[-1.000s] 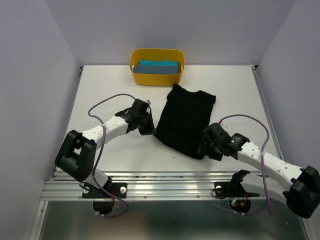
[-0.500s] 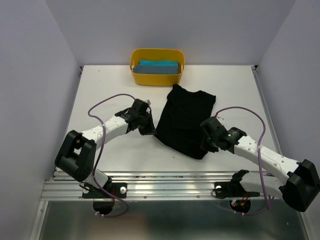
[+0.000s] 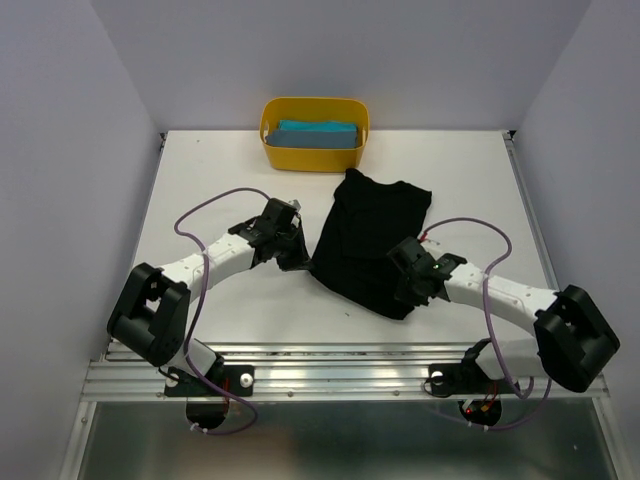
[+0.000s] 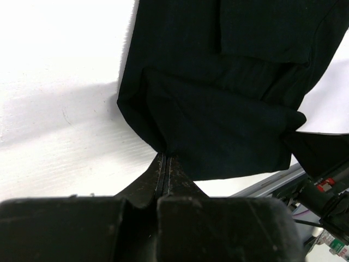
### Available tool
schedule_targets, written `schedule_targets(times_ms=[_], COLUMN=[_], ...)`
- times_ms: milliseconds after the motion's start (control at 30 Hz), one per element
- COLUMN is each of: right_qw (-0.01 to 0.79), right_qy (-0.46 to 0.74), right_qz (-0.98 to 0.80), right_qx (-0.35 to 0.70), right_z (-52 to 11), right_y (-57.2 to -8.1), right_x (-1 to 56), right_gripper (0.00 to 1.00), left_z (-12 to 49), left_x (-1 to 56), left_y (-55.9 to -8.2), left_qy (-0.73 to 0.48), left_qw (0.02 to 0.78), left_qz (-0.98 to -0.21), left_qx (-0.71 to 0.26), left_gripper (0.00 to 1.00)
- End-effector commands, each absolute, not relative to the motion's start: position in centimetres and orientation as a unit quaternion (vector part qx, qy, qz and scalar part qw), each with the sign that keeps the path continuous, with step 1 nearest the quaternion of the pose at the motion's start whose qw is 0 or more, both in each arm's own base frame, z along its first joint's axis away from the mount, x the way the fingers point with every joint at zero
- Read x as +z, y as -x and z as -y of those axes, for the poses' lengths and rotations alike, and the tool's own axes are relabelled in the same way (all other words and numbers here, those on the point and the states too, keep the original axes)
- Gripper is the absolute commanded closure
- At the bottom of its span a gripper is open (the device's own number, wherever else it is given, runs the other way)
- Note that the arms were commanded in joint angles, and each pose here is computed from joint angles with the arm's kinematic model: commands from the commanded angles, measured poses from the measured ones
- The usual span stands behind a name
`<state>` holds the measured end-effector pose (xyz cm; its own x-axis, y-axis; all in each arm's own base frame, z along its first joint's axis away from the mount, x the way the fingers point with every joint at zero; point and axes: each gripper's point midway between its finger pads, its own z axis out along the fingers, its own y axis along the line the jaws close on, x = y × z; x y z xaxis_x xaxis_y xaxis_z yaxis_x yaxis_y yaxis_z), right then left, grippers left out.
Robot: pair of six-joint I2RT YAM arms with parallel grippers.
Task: Roll the t-shirts
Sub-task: Roll the T-shirt to the center of the board.
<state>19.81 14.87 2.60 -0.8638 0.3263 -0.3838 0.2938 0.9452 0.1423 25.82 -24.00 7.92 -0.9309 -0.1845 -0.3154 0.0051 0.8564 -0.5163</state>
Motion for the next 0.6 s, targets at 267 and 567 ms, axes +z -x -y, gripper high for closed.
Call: schedule_targets(times_ms=[267, 567], right_qw=[0.243, 0.214], right_qy=[-0.203, -0.338], right_qz=[-0.945, -0.885], right_qx=[0.076, 0.238], right_z=[-13.4, -15.5], right_y=[-18.7, -16.0], right_x=[7.3, 6.5], right_gripper=[0.87, 0.49], left_z=[23.8, 23.6], left_x=[9.2, 8.5], left_y=[-26.5, -26.0], left_qy=[0.049, 0.052], left_qw=[0.211, 0.202], left_qz=[-0.937, -0.940], left_qx=[-0.275, -0.271], left_gripper=[1.00, 1.00])
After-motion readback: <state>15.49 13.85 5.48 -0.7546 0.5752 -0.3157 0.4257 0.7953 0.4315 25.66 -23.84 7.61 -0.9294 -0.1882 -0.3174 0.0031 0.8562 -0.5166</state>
